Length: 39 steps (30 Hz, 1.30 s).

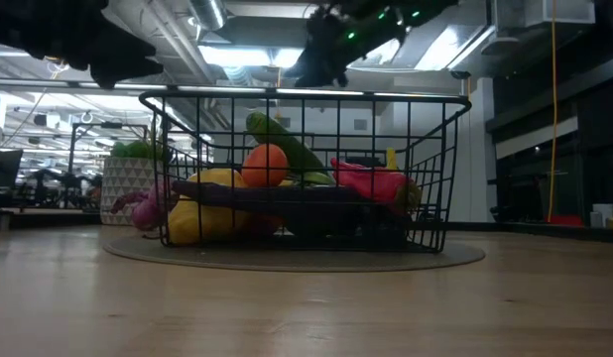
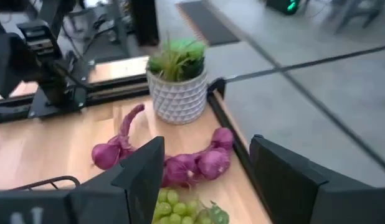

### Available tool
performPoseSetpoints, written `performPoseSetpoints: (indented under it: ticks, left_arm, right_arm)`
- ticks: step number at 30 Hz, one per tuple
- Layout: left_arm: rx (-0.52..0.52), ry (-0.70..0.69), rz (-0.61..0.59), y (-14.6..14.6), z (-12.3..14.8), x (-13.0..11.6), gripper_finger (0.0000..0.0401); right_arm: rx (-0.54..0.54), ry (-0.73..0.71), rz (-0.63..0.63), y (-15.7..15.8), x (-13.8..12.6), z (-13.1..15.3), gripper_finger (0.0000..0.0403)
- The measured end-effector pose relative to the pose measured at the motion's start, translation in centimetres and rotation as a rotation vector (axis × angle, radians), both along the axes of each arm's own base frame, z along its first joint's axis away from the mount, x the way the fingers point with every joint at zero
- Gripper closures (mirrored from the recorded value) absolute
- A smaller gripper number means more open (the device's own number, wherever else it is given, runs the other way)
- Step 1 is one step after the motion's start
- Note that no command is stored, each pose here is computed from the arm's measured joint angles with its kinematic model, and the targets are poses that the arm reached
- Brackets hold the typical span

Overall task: Build produce basket
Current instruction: Put the green grapes into the black wire basket

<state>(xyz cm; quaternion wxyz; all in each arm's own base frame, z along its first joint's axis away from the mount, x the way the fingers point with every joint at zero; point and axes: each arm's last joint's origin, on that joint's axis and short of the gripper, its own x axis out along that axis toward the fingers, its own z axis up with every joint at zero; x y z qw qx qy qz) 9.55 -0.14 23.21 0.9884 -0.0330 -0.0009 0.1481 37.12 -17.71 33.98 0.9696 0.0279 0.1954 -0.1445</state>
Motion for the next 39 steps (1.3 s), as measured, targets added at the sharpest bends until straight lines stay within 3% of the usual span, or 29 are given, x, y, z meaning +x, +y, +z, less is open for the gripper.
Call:
performPoseSetpoints:
  ticks: [8, 13, 18, 23, 31, 39]
  left_arm:
    - [-0.049, 0.016, -0.037, 0.1, -1.7, 0.3, 0.0187]
    - [-0.094, 0.031, -0.029, 0.1, -2.7, 0.5, 0.0187]
    - [-0.102, 0.019, -0.031, 0.1, -3.9, 0.8, 0.0187]
    - [-0.102, -0.022, -0.105, -0.1, -4.9, 1.1, 0.0187]
    - [-0.089, -0.023, -0.106, -0.2, -5.7, 1.2, 0.0187]
    - [-0.084, -0.026, -0.106, -0.2, -5.7, 1.2, 0.0187]
  right_arm:
    - [0.117, 0.151, 0.030, -2.9, 3.9, -3.8, 0.0166]
    - [0.133, 0.231, 0.048, -3.4, 4.7, -6.1, 0.0166]
    - [0.206, 0.256, 0.150, -3.4, 5.4, -8.2, 0.0166]
    - [0.282, 0.288, 0.058, -3.7, 6.2, -10.7, 0.0166]
    - [0.268, 0.356, -0.052, -4.4, 6.6, -13.1, 0.0166]
    - [0.254, 0.418, 0.035, -3.7, 6.6, -13.8, 0.0166]
